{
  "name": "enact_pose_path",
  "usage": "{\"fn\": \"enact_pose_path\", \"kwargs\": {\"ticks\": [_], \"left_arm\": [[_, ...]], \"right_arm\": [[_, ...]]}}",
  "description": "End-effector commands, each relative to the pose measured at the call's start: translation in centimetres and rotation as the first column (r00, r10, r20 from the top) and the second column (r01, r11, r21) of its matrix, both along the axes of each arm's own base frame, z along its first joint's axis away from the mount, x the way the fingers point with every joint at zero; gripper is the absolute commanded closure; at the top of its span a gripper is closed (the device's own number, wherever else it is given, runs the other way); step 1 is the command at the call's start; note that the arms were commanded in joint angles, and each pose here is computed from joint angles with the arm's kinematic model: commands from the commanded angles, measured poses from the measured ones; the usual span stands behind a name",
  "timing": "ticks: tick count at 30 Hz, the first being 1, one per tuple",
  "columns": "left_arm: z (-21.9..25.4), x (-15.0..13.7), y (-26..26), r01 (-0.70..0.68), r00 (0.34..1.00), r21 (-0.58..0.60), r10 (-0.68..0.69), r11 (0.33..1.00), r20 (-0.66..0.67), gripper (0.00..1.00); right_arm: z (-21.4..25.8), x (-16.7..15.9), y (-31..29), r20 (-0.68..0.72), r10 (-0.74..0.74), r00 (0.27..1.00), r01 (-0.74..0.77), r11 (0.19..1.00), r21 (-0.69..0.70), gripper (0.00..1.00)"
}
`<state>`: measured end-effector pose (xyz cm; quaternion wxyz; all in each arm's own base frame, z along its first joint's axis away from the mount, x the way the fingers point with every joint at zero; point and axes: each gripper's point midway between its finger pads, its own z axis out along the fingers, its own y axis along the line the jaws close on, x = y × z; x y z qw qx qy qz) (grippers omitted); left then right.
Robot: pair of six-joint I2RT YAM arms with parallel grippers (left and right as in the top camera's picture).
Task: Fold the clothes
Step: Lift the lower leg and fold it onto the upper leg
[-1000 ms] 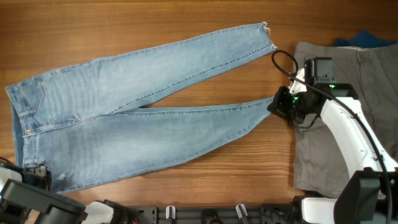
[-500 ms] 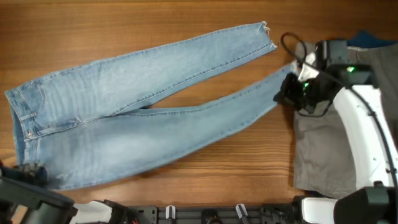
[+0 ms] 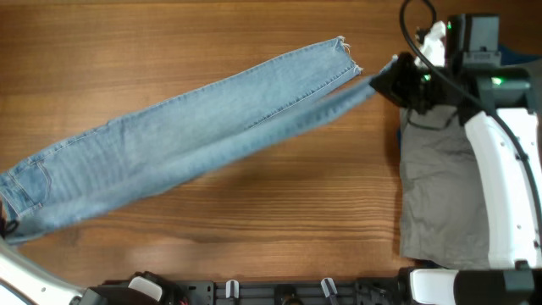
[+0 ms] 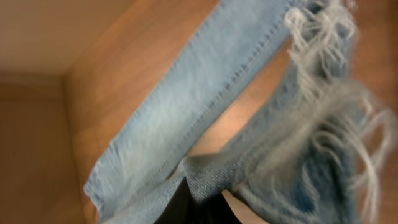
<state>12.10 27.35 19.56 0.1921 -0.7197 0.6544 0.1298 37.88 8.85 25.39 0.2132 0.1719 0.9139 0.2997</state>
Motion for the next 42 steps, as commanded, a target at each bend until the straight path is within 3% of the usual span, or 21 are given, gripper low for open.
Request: {"fn": "enact_pose_path", "kwargs": {"ticks": [1,3,9,19,20,21,22,25,26,29,33,34,35,36,39,41,42], "left_arm": [[0.9,3.2,1.6,0.064,0.998,0.096,-0.062,0.993,-0.021,0.96],[-0.5,5.0,1.7,0.111,0.992,0.077,-0.107,0.991,-0.064,0.96],[-8.0,6.4,3.1,0.118,0.972,-0.078,-0.132,0.99,-0.194,0.96],[-11.2,9.0,4.6,0.143,0.978,-0.098,-0.156,0.985,-0.137,0.94],[-11.2,9.6,4.5,0.155,0.98,-0.099,-0.166,0.983,-0.11,0.92],[-11.2,10.0,4.5,0.163,0.98,-0.093,-0.172,0.982,-0.098,0.89],[-11.1,10.4,4.4,0.174,0.979,-0.087,-0.182,0.981,-0.095,0.84],[-11.1,12.0,3.6,0.245,0.962,-0.077,-0.253,0.966,-0.103,0.75],[-11.0,12.7,3.3,0.29,0.948,-0.069,-0.296,0.955,-0.114,0.69],[-10.9,13.3,2.9,0.321,0.937,-0.062,-0.327,0.945,-0.125,0.64],[-11.1,13.1,2.5,0.325,0.934,-0.081,-0.334,0.942,-0.13,0.62],[-11.1,13.3,2.2,0.342,0.928,-0.091,-0.352,0.935,-0.124,0.61],[-11.3,13.9,1.6,0.4,0.906,-0.113,-0.411,0.909,-0.098,0.6],[-11.4,14.3,1.1,0.448,0.885,-0.131,-0.46,0.885,-0.079,0.61],[-11.7,16.0,-1.3,0.606,0.79,-0.181,-0.613,0.775,0.019,0.61],[-11.2,18.2,-3.9,0.754,0.657,-0.171,-0.734,0.635,0.173,0.61],[-11.0,18.6,-4.5,0.783,0.622,-0.165,-0.755,0.6,0.208,0.6]], "right_arm": [[-2.8,4.2,0.0,-0.014,-0.065,0.998,0.065,0.998,-0.02,0.96],[-4.8,6.2,0.6,-0.028,-0.066,0.997,0.066,0.998,0.001,0.96],[-6.2,10.1,1.5,0.068,-0.053,0.996,0.053,0.999,-0.001,0.96],[-13.4,13.5,5.0,-0.04,-0.132,0.99,0.135,0.988,0.074,0.95],[-13.6,15.0,5.7,0.021,-0.109,0.994,0.107,0.99,0.093,0.44],[-12.3,16.1,7.3,0.194,0.063,0.979,-0.078,0.994,0.073,0.15],[-11.7,16.4,7.6,0.278,0.157,0.948,-0.17,0.985,0.024,0.0],[-12.0,15.7,5.3,0.277,0.222,0.935,-0.211,0.975,-0.07,0.0],[-13.0,14.9,3.8,0.228,0.229,0.946,-0.214,0.973,-0.09,0.01],[-15.7,13.8,1.8,0.136,0.231,0.963,-0.207,0.963,-0.173,0.0],[-18.4,15.6,2.8,0.163,0.241,0.957,-0.202,0.954,-0.224,0.24],[-18.9,16.0,3.2,0.18,0.247,0.952,-0.204,0.953,-0.225,0.26],[-20.0,16.9,3.9,0.204,0.254,0.945,-0.207,0.952,-0.227,0.35],[-20.8,17.4,4.0,0.208,0.232,0.95,-0.188,0.959,-0.213,0.38],[-23.3,18.7,4.2,0.206,0.148,0.967,-0.12,0.982,-0.145,0.39],[-24.3,18.8,4.9,0.213,0.163,0.963,-0.142,0.984,-0.112,0.38],[-25.0,18.7,5.1,0.199,0.155,0.968,-0.138,0.986,-0.097,0.34]]}}
